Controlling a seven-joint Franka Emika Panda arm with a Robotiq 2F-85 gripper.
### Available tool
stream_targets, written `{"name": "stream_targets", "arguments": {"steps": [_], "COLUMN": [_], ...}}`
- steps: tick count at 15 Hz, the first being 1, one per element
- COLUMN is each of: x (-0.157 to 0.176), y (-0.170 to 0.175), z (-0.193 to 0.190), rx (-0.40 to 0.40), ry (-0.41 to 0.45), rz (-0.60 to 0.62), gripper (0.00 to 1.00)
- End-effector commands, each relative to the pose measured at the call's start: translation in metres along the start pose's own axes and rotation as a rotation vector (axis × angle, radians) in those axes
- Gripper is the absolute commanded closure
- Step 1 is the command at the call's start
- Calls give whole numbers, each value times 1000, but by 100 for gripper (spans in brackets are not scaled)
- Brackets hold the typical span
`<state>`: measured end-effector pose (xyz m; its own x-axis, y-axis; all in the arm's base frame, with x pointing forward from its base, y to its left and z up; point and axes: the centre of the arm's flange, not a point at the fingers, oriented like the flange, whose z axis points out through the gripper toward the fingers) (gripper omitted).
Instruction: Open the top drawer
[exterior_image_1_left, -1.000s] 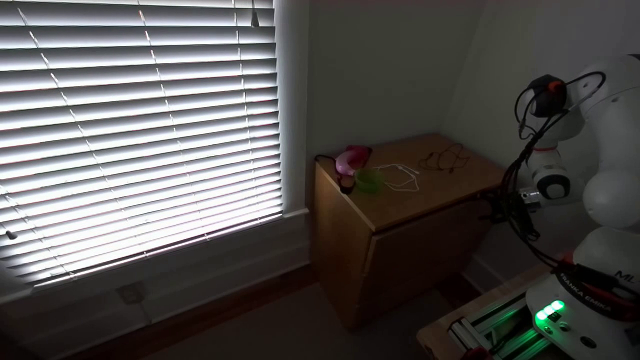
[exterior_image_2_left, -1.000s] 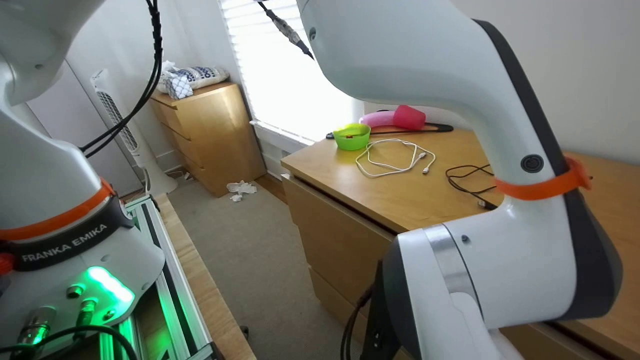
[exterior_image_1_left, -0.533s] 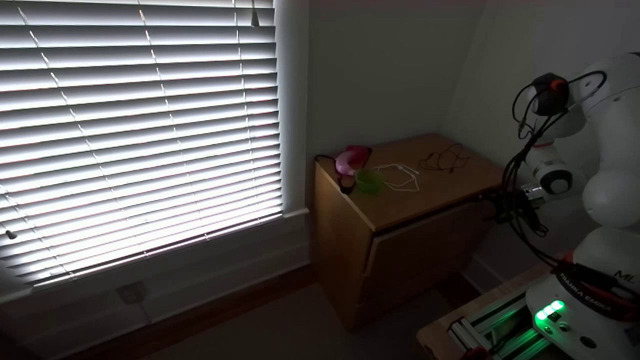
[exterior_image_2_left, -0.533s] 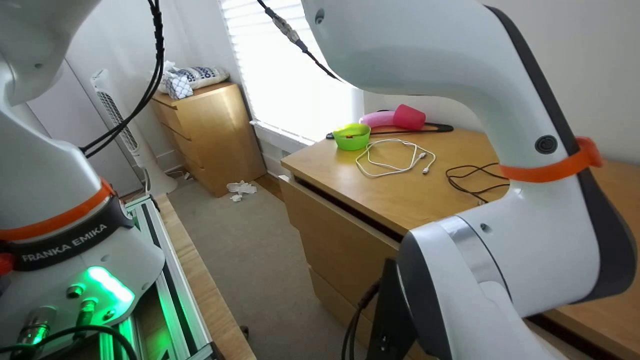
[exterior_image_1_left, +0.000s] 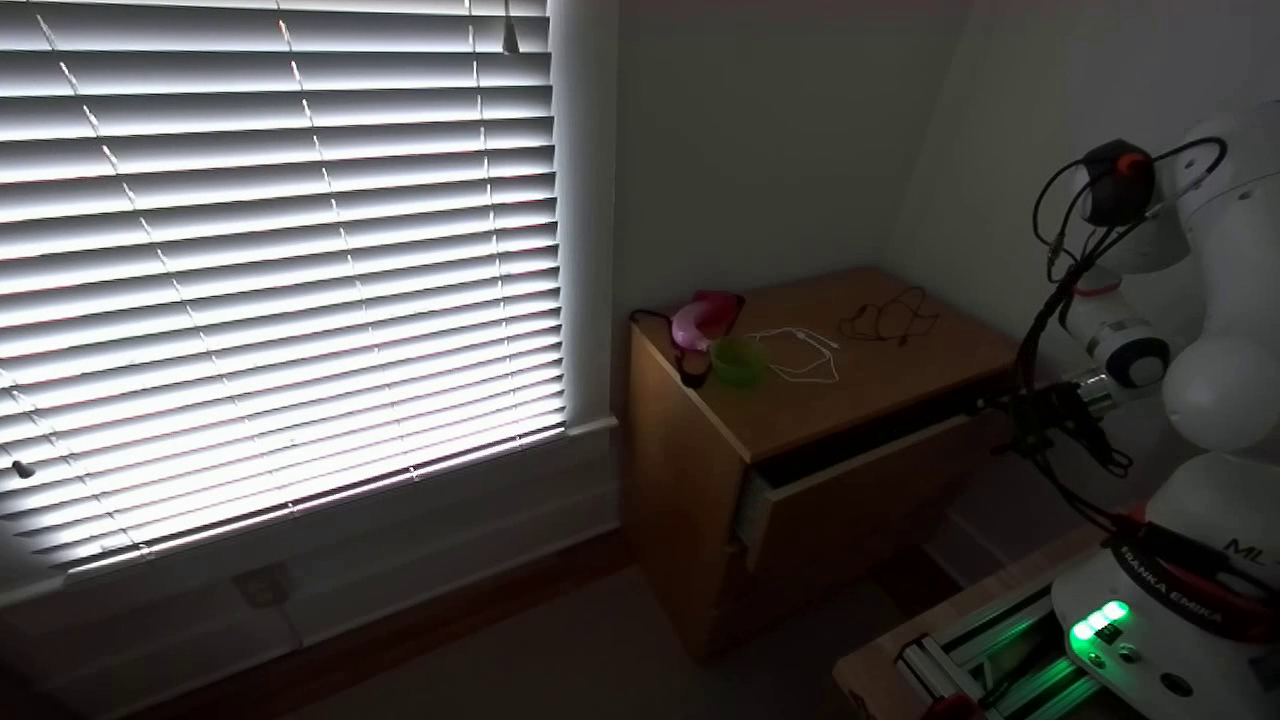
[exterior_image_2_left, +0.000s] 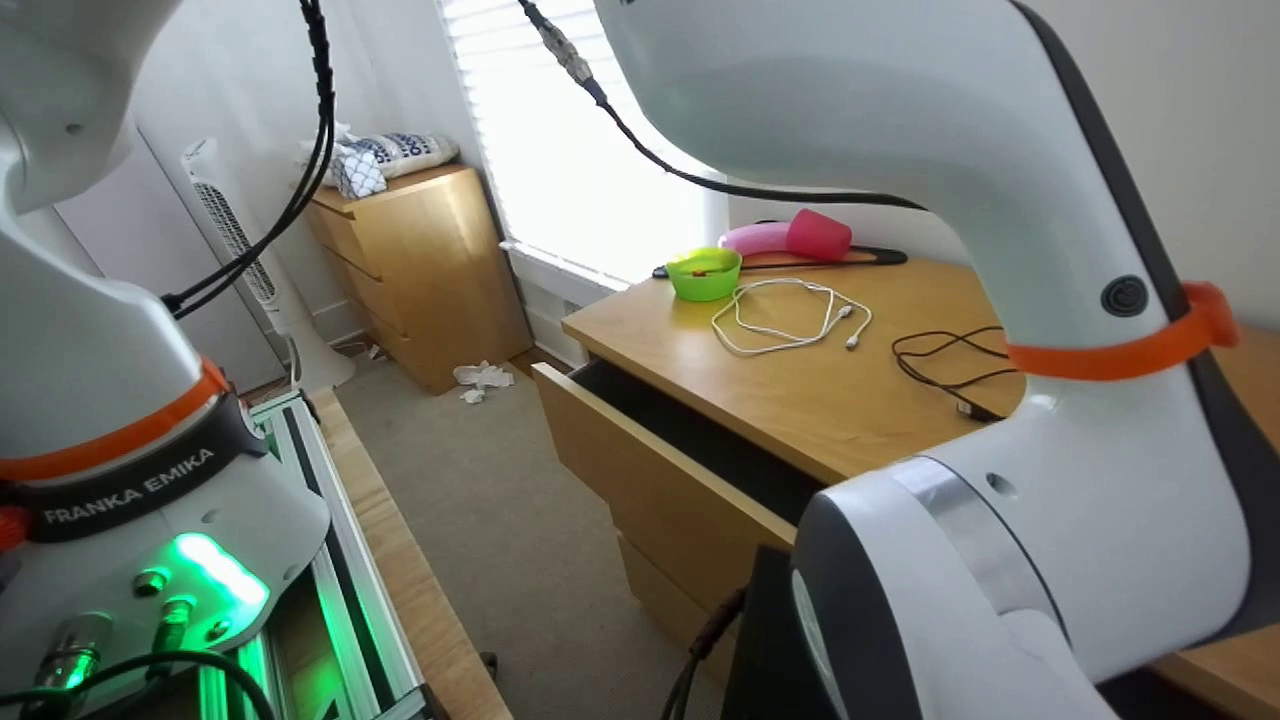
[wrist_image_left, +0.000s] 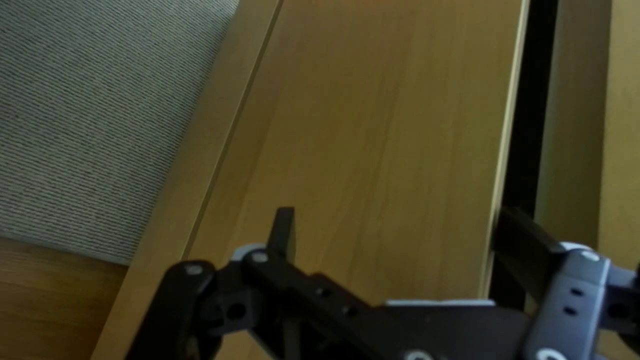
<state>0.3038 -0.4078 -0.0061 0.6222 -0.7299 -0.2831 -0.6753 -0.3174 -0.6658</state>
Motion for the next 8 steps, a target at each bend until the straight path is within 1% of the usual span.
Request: {"name": "stream_targets", "arguments": {"steps": [1, 4, 5, 8], "x": [-8, -8, -7, -6], "y": [52, 56, 54, 41], "z": [-21, -35, -37, -43], "rx": [-146, -174, -172, -220], "ry": [-3, -7, -5, -15], "rz": [62, 44, 34, -22], "gripper": [0, 0, 0, 0]}}
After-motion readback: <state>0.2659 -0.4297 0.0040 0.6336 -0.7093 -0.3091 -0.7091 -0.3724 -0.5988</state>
